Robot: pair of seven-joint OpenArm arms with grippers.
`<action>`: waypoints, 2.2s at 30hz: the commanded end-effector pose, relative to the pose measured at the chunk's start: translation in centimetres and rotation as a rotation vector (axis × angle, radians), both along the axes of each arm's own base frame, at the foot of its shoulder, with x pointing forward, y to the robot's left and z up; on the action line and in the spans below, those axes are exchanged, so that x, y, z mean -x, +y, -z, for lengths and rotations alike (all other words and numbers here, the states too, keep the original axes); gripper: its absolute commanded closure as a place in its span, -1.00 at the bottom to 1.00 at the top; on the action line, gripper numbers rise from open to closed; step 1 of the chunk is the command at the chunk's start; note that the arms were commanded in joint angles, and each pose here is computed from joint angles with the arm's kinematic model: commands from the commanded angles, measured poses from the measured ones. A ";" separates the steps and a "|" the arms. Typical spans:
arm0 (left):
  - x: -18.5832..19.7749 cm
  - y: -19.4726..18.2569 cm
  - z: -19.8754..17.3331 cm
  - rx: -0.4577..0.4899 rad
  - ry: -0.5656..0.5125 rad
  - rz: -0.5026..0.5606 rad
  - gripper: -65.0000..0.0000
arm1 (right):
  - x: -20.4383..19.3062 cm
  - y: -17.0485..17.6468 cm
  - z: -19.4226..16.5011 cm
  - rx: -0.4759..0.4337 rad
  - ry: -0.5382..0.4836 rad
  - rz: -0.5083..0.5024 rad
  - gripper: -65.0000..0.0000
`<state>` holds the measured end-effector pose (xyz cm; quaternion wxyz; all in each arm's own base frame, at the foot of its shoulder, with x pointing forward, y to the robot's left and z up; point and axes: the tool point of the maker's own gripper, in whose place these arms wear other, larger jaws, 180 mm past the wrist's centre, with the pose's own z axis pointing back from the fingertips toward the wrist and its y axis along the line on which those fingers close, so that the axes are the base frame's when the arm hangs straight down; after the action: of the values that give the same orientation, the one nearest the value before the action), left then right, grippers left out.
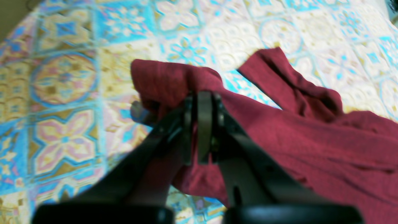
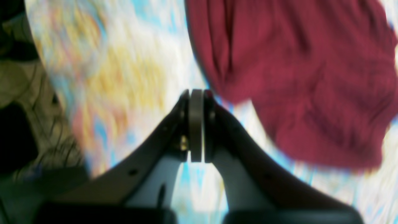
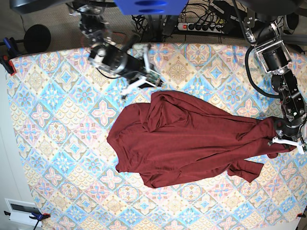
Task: Layout the t-shirt on the table in an organized manner, then fold the t-shirt properly
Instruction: 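Drag the held shirt end with the right gripper across the table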
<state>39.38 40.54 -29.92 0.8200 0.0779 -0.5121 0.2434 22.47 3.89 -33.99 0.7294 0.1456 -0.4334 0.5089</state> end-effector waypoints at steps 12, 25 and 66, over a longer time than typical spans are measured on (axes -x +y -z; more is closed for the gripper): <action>0.0 0.6 -1.4 -0.030 -0.044 -0.010 1.00 | -2.5 4.4 3.2 0.041 0.041 -0.033 0.45; 0.3 0.5 -0.8 -0.027 -0.031 -0.008 1.00 | -4.8 4.1 6.3 0.109 0.096 -0.054 0.29; 1.4 0.7 0.3 -0.034 0.004 -0.007 1.00 | 15.6 -0.6 5.8 0.193 0.188 -0.348 1.00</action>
<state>37.08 40.54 -32.65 0.8355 0.0889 -0.4848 0.2429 11.62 3.76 -38.32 0.7047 0.1546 -0.3538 0.5953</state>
